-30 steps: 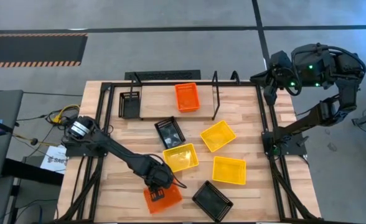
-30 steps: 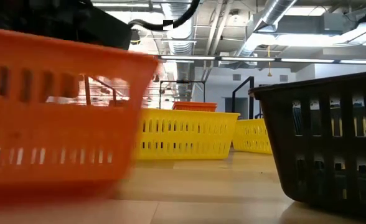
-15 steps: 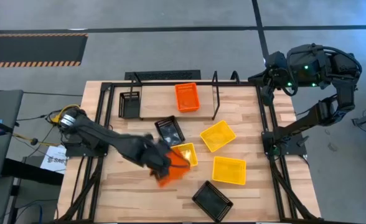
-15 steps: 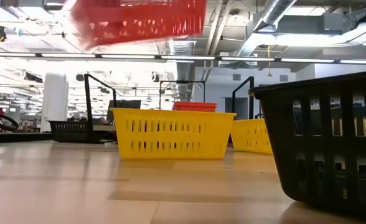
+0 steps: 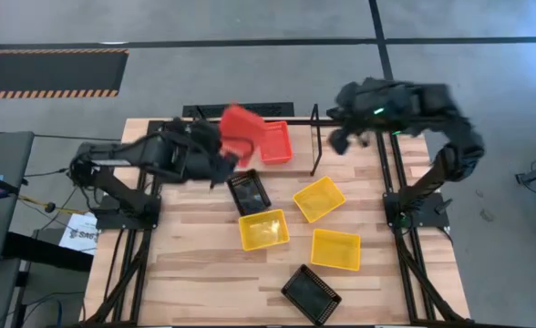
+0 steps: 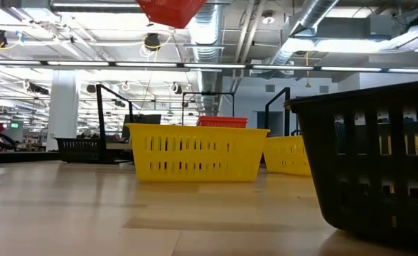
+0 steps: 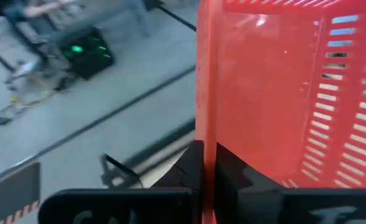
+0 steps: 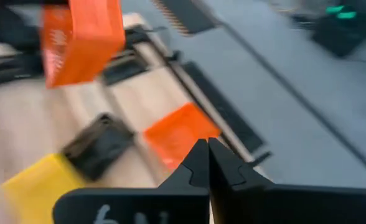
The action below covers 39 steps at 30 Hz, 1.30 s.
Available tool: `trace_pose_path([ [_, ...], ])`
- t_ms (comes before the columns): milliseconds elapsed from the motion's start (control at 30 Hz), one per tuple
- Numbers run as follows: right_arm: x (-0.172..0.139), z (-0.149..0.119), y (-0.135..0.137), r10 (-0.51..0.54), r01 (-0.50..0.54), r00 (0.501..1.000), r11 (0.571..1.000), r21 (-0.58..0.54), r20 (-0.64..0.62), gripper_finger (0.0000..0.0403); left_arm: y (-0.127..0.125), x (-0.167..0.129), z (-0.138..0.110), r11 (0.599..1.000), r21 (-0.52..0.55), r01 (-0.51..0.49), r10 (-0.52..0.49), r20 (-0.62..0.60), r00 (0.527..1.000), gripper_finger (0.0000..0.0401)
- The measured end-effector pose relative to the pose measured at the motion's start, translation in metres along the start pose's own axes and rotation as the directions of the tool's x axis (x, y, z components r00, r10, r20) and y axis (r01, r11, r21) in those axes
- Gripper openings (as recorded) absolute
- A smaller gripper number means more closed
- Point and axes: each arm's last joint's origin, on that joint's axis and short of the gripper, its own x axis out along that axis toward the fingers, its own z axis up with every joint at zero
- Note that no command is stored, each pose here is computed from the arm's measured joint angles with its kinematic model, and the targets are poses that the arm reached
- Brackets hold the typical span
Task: Stack baskets on shelf by color
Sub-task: Stack the orange bin on top of the orange bins on the shelf
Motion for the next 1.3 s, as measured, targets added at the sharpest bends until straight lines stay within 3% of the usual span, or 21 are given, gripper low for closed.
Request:
trace_pose_path([
  [100, 0.023, 0.003, 0.023, -0.147, 0.147, 0.989, 0.989, -0.006, 0.008, 0.0006, 0.009, 0.019, 0.013, 0.998, 0.011, -0.061, 0.060, 0.018, 0.998, 0.0000],
  [200, 0.048, 0.004, 0.052, -0.238, 0.238, 0.971, 0.971, -0.023, 0.021, 0.0008, 0.016, 0.039, 0.026, 0.997, 0.049, -0.058, 0.058, 0.005, 0.998, 0.0000],
  [433, 0.088, -0.012, 0.098, -0.445, 0.446, 0.895, 0.893, -0.065, 0.034, 0.0010, 0.018, 0.066, 0.053, 0.978, 0.153, 0.141, -0.149, 0.037, 0.988, 0.0000],
  [533, 0.094, -0.020, 0.100, -0.487, 0.486, 0.873, 0.873, 0.040, 0.010, 0.0020, 0.020, 0.069, 0.055, 0.966, 0.214, 0.144, -0.156, 0.044, 0.987, 0.0000],
  [600, 0.085, -0.022, 0.095, -0.485, 0.482, 0.874, 0.873, 0.079, 0.019, 0.0028, 0.024, 0.071, 0.056, 0.963, 0.236, 0.132, -0.147, 0.044, 0.988, 0.0000],
  [667, 0.075, -0.022, 0.089, -0.522, 0.506, 0.850, 0.845, 0.176, 0.065, 0.0036, 0.029, 0.073, 0.058, 0.963, 0.235, 0.130, -0.145, 0.045, 0.988, 0.0000],
  [867, 0.058, -0.024, 0.070, -0.496, 0.448, 0.866, 0.827, 0.340, 0.064, 0.0050, 0.036, 0.083, 0.062, 0.945, 0.264, 0.193, -0.207, 0.026, 0.978, 0.0000],
  [1000, 0.063, -0.026, 0.073, -0.474, 0.434, 0.879, 0.835, 0.338, 0.042, 0.0055, 0.037, 0.085, 0.066, 0.929, 0.280, 0.241, -0.264, 0.045, 0.964, 0.0000],
  [1167, 0.065, -0.006, 0.073, -0.406, 0.358, 0.906, 0.885, 0.298, 0.119, 0.0063, 0.033, 0.086, 0.063, 0.887, 0.322, 0.331, -0.351, 0.002, 0.936, 0.0000],
  [1300, 0.051, 0.029, 0.071, -0.197, 0.131, 0.934, 0.965, 0.227, 0.297, 0.0068, 0.030, 0.091, 0.057, 0.883, 0.327, 0.336, -0.347, -0.024, 0.937, 0.0000],
])
